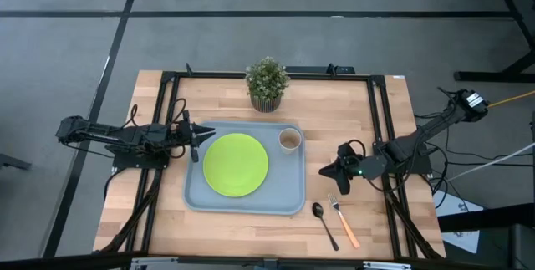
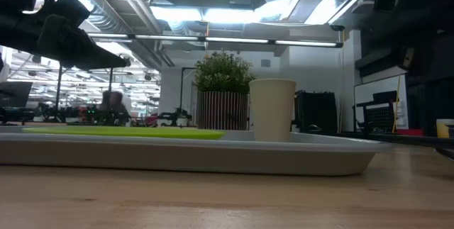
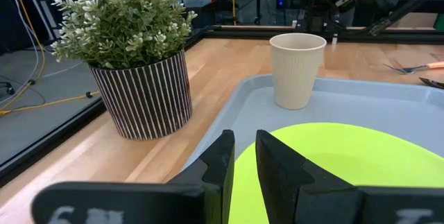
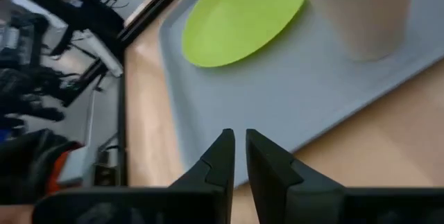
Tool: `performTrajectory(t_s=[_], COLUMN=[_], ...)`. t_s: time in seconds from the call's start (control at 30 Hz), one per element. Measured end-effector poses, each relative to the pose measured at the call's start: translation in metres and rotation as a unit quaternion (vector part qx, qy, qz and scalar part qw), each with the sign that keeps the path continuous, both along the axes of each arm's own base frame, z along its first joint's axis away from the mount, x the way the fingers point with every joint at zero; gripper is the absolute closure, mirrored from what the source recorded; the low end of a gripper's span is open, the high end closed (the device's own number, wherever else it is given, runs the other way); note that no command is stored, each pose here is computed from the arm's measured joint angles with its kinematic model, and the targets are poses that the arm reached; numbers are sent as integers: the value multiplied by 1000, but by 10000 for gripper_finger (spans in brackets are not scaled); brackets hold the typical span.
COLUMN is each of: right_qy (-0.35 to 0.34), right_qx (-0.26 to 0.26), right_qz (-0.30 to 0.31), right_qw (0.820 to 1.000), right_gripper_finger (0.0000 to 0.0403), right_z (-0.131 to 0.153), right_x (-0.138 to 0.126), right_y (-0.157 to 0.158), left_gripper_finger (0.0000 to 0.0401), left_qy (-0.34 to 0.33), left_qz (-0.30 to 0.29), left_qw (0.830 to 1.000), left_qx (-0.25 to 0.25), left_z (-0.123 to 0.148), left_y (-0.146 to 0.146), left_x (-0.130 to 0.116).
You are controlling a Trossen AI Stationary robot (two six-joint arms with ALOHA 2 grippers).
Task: Pick and place plate/cup/fork/spoon on tray
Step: Put the orange fork on the gray serving tray to the right of the green plate
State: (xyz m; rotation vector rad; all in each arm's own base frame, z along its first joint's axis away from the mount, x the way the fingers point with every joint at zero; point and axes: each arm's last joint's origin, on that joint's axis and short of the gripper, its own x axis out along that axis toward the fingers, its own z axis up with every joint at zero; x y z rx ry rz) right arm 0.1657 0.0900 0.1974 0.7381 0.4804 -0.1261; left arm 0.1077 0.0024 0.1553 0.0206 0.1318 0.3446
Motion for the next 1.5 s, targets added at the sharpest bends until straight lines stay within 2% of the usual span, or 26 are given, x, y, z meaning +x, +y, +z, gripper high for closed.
performTrajectory(t_s=[0.2,0.33,0.47,0.53,0.6,0.67,0.8,0.9,1.03,1.17,1.37,1.5], right_qy=[-33,-9,113,204,291,359,417,425,416,424,444,438], right_qx=[23,33,83,100,111,98,55,75,94,84,70,73], right_qz=[37,54,16,-10,-29,-44,-81,-105,-105,-115,-168,-169], right_qw=[999,998,990,974,950,927,904,896,898,895,878,880], right_gripper_finger=[360,361,361,361,361,361,361,361,360,360,364,371], right_z=[29,44,45,41,36,29,10,-2,-11,-14,-15,-15], right_x=[3,10,17,19,20,19,18,20,26,26,23,24], right_y=[19,39,61,73,88,100,117,127,137,135,125,126], left_gripper_finger=[348,348,348,348,348,348,348,348,348,348,348,348], left_qy=[0,0,0,0,0,0,0,0,0,0,0,0], left_qz=[0,0,0,0,0,0,0,0,-1,-1,-1,-2], left_qw=[1000,1000,1000,1000,1000,1000,1000,1000,1000,1000,1000,1000], left_qx=[0,0,0,0,0,0,0,0,0,0,0,0], left_z=[0,0,0,0,0,0,0,0,0,0,0,0], left_y=[0,0,0,0,0,0,0,0,0,0,0,0], left_x=[0,0,0,0,0,0,0,0,0,0,0,0])
